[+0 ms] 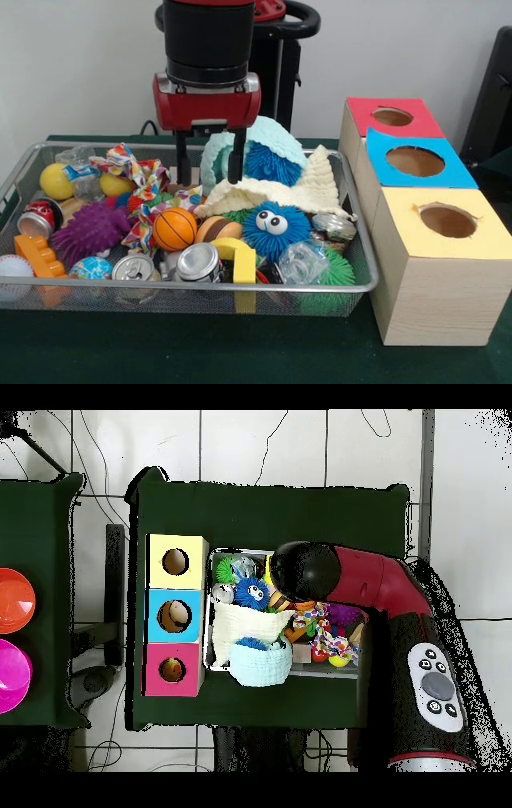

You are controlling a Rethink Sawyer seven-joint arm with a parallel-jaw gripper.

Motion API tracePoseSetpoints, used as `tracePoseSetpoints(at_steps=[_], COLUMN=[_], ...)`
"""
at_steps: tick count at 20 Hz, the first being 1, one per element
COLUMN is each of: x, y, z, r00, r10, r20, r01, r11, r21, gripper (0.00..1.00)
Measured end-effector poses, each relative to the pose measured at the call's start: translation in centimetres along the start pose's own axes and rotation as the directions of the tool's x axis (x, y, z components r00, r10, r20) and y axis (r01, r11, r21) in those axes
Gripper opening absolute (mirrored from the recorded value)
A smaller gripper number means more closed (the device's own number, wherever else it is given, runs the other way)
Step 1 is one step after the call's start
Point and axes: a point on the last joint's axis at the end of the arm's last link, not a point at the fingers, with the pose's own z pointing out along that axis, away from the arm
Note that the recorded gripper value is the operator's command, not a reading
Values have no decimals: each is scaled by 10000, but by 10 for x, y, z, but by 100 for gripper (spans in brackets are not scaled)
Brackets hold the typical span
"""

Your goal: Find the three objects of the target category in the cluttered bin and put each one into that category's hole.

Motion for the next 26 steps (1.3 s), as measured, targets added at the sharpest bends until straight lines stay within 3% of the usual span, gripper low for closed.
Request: tracePoseSetpoints(at_steps=[13, 26], x=[-7, -11], y=[1, 24], z=[7, 23], r00=[9983, 9971], r10=[79, 27], r20=[583, 766], r01=[-89, -47], r11=[9998, 9997], r21=[179, 256], gripper=[100, 100])
